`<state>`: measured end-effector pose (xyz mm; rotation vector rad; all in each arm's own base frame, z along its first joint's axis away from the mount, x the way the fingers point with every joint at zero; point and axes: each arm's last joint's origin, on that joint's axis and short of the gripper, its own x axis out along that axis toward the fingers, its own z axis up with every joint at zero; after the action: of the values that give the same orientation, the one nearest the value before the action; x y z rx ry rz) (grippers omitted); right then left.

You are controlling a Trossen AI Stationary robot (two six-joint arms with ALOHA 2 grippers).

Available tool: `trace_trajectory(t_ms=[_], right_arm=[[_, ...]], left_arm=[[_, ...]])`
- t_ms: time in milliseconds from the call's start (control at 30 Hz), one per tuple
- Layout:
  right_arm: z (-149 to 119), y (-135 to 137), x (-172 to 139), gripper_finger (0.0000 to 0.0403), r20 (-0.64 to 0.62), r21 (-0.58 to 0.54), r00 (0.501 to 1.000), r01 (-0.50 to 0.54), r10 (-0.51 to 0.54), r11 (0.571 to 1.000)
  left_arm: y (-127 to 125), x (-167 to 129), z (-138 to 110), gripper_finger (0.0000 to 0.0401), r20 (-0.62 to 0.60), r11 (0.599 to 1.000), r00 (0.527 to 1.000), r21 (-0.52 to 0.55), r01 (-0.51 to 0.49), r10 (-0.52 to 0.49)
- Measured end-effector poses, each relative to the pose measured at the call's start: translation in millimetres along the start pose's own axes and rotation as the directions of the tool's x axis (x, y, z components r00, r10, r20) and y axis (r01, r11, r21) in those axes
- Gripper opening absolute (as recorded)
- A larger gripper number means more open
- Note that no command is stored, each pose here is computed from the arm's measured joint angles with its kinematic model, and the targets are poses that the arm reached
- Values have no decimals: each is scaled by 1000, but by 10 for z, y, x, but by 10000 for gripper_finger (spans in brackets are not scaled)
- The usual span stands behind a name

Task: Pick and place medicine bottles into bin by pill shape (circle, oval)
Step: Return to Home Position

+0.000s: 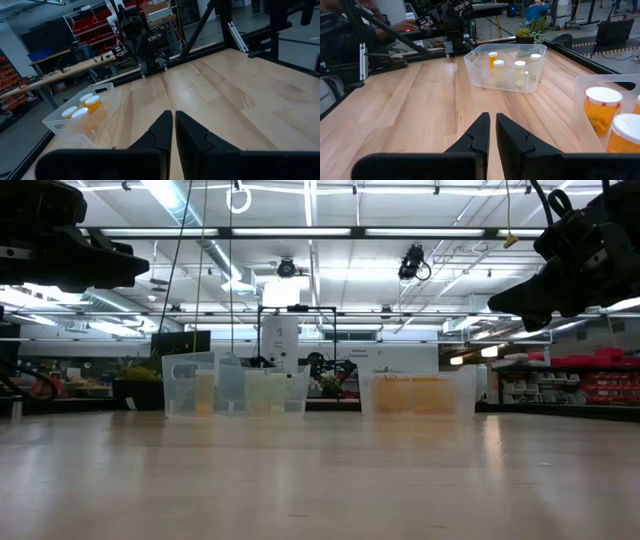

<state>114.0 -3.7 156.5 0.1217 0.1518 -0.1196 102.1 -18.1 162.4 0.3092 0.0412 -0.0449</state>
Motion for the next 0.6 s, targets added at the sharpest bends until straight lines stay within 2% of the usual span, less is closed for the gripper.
trace_trajectory(t_ms=[600], right_arm=[[0, 0, 0, 37, 0, 0, 1000, 0, 0, 1000]], left_arm=[[0, 0, 0, 36, 0, 1000, 1000, 0, 0, 0]])
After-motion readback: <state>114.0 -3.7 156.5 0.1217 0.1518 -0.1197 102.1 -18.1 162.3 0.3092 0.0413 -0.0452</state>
